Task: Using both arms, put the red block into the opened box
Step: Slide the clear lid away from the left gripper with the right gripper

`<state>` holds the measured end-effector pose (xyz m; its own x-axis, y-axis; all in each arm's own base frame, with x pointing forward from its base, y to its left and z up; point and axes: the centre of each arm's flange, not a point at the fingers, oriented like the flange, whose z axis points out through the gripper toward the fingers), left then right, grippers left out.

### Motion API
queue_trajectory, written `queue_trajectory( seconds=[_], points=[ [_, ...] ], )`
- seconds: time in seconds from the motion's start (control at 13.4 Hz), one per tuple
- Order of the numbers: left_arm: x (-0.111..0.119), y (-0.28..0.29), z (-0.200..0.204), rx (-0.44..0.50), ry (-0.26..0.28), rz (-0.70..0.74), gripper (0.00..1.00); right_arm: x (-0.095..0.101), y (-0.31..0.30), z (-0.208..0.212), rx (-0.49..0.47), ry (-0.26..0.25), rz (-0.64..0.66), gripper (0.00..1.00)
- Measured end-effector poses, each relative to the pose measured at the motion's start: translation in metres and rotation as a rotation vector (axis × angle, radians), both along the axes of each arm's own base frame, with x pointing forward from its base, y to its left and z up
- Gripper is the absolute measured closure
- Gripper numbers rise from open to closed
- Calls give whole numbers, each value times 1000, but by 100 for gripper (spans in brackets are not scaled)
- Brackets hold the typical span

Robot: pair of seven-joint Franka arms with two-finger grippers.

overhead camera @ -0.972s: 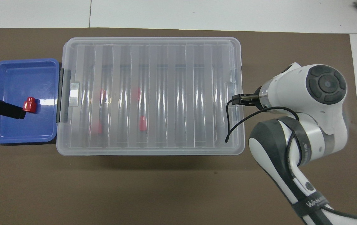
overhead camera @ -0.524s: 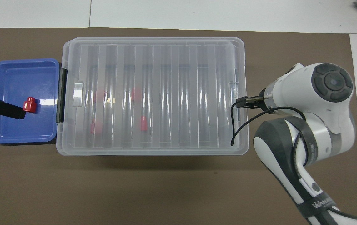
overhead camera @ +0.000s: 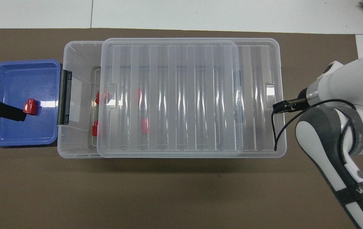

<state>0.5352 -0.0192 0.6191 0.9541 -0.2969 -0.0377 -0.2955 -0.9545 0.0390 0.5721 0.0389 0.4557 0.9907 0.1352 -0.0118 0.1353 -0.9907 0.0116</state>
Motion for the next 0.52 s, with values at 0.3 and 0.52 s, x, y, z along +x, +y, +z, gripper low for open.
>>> queue_trajectory(
  seconds=[0.3,0.52],
  points=[
    [0,4,0,1,4,11,0,0,-39,-1,1,10,62,0],
    [-2,47,-3,3,16,91,0,0,-44,0,2,9,93,0]
  ],
)
